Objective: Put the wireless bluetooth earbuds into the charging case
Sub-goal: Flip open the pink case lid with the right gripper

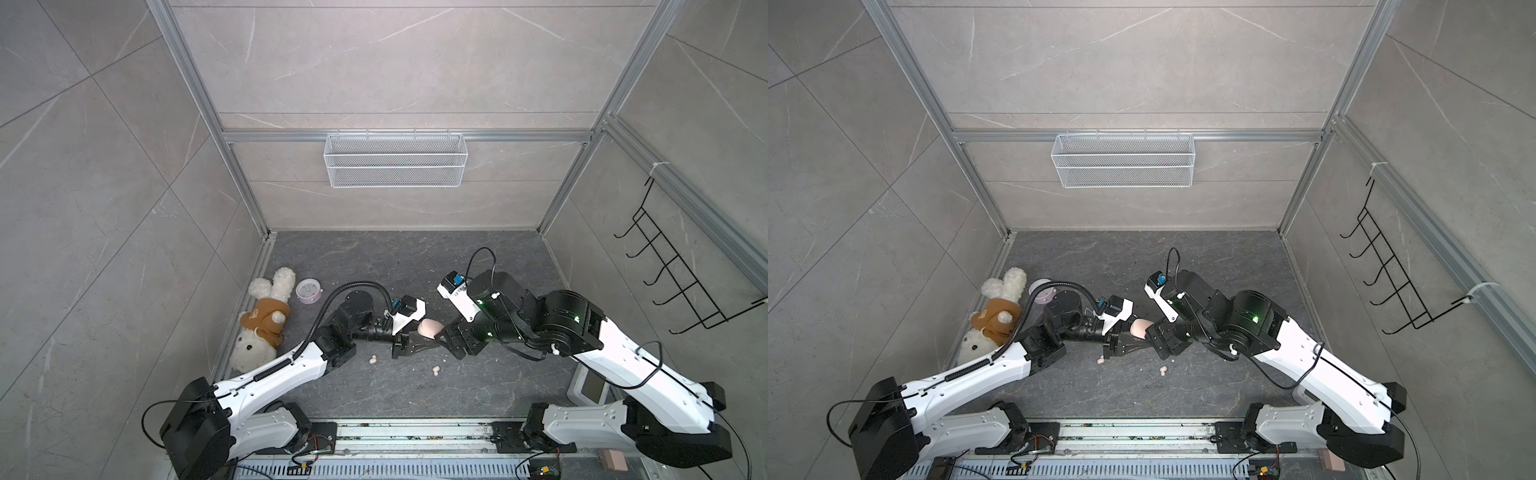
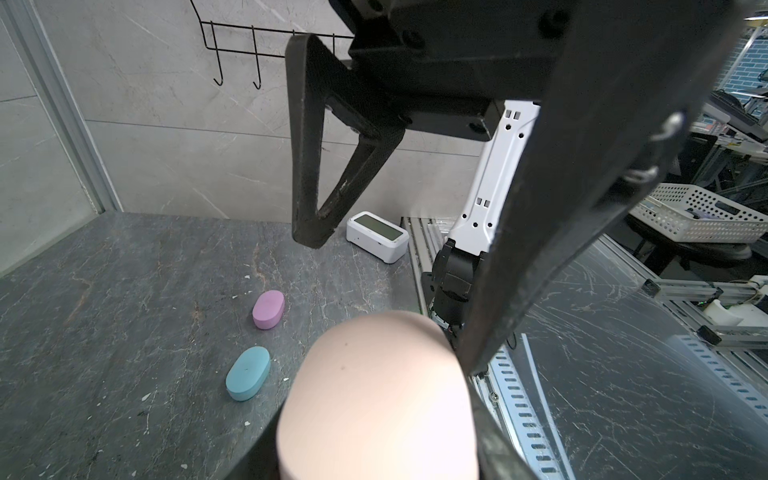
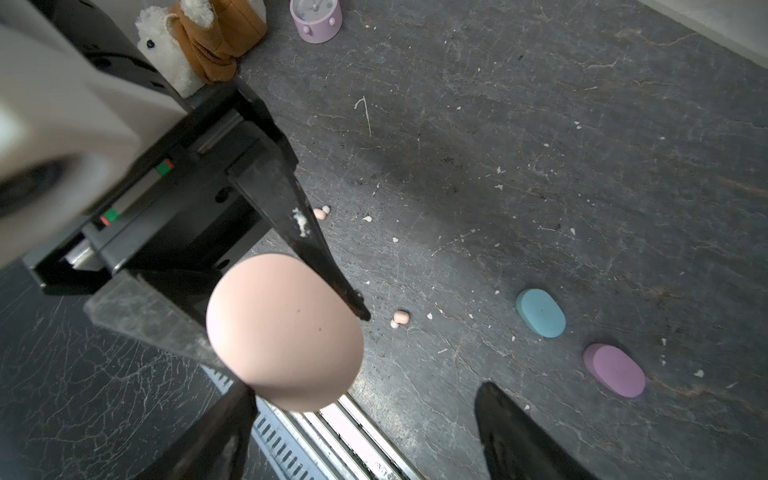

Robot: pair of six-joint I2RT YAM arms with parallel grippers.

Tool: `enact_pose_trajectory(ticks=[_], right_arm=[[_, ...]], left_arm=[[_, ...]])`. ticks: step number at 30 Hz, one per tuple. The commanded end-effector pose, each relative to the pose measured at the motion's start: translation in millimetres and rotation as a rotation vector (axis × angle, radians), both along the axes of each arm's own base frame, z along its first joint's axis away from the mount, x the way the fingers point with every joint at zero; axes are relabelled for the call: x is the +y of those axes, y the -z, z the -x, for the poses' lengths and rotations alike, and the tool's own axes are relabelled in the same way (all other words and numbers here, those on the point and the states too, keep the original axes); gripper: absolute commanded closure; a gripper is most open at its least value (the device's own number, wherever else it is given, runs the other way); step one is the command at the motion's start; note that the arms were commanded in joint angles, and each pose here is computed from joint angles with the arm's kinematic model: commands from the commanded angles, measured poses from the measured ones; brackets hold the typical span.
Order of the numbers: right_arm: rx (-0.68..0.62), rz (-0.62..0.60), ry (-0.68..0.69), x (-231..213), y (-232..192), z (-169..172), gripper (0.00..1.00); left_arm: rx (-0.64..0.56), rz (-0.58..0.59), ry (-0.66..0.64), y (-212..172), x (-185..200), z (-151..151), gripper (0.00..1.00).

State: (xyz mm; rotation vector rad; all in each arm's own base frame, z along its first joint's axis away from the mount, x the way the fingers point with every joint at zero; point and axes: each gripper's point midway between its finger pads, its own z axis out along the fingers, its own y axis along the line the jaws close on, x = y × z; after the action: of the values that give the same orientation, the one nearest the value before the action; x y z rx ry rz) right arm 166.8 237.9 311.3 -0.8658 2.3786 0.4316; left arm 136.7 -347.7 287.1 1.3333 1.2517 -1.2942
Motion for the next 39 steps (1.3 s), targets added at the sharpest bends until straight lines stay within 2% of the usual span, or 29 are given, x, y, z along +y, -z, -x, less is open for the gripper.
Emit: enact_pose_trajectory(ticks=[1,12,17,22,30,36,39], right_arm=[[-0.087,0.004,0.08,-12.2,-17.8,-15.1,0.15],[-0.117,0.046,0.186,-25.1,-26.2,-26.8,0.14],[-0.071,-0.116,0.031,-3.2,-41.5,-2.1,0.15],[-0.014,-0.149,-0.069,10.4,-32.2,18.4,0.15],[-0.006,-0.018,-0.081,17.5,-1.9,15.6,0.14],[-0.063,0.036,0.013,7.9,-2.1,-2.2,0.13],[-0.107,0.024,0.057,0.2,-14.8,-8.8,0.12]], left_arm=[[-0.034,0.05,0.046,-17.3,3.2,10.5,0.75],[-0.036,0.06,0.06,-23.0,5.1,14.6,0.75],[-0.033,0.057,0.059,-22.9,5.8,15.0,0.76],[-0.035,0.055,0.054,-22.3,5.9,14.4,0.75],[-0.038,0.054,0.048,-23.2,6.1,13.7,0.76],[-0.04,0.053,0.049,-23.3,6.9,14.5,0.76],[-0.039,0.052,0.053,-23.0,7.0,15.1,0.76]])
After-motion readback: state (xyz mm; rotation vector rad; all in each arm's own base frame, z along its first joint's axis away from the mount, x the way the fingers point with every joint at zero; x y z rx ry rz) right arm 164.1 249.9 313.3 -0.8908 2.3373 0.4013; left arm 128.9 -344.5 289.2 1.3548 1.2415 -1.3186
